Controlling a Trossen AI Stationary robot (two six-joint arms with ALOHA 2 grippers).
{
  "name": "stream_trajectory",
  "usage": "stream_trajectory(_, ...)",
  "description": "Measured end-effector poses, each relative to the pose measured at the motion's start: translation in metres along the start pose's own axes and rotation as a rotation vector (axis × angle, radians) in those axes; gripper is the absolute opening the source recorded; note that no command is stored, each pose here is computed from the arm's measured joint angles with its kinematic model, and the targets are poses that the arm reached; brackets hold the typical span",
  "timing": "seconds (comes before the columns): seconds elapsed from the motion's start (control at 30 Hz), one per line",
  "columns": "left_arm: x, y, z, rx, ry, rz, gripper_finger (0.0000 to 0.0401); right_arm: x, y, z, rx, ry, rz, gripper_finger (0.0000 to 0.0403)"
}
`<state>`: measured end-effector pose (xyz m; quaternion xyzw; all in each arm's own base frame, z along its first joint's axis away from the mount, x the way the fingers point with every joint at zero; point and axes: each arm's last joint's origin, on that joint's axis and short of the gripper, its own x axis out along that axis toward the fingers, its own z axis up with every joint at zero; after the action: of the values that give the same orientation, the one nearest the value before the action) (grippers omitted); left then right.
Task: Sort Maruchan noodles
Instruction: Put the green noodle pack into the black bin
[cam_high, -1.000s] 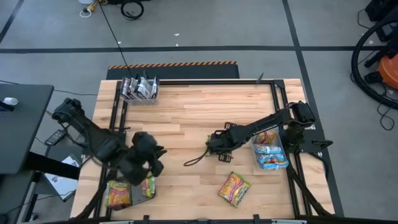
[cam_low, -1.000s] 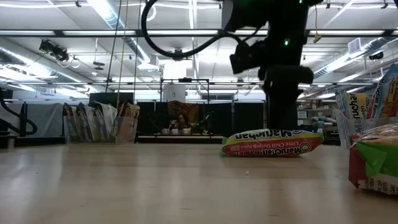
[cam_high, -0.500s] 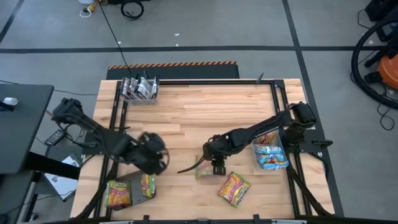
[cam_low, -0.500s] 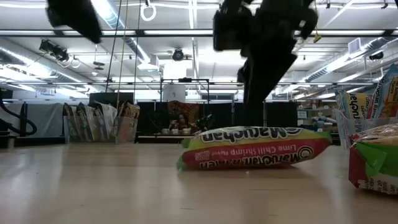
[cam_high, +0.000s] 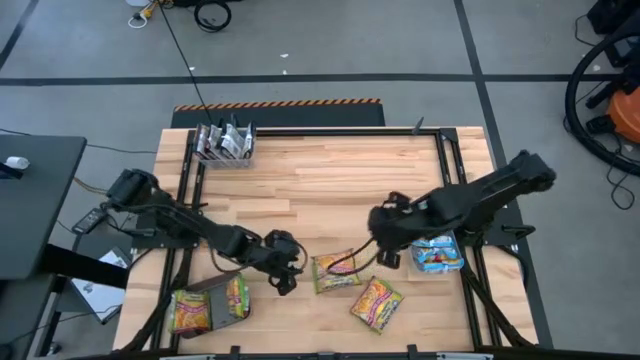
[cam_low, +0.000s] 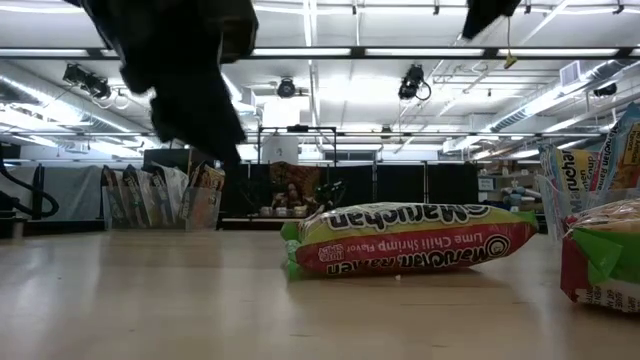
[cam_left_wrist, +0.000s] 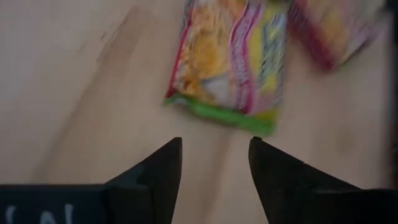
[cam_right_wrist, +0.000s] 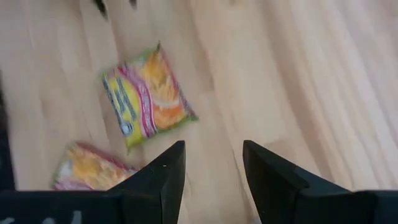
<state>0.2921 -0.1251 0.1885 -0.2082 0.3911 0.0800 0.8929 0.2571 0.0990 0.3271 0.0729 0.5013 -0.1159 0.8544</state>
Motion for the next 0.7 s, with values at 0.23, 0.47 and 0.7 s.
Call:
stream_trajectory(0.23,0.038,-0.012,0.007,0.739,0.001,0.078,0.0192,-0.035,-0.013,-0.006,0.103,-0.158,-0.014,0.0168)
stream_trajectory(0.47,0.071,-0.022,0.006,1.286,-0.009,0.058,0.0192,-0.039,-0.015,-0.008,0.146,-0.142,0.006,0.0168)
stream_trajectory(0.7,0.082,-0.021,-0.001,1.535,0.039,0.035,0.0192,-0.035,-0.013,-0.009,0.163,-0.104,0.017,0.0168)
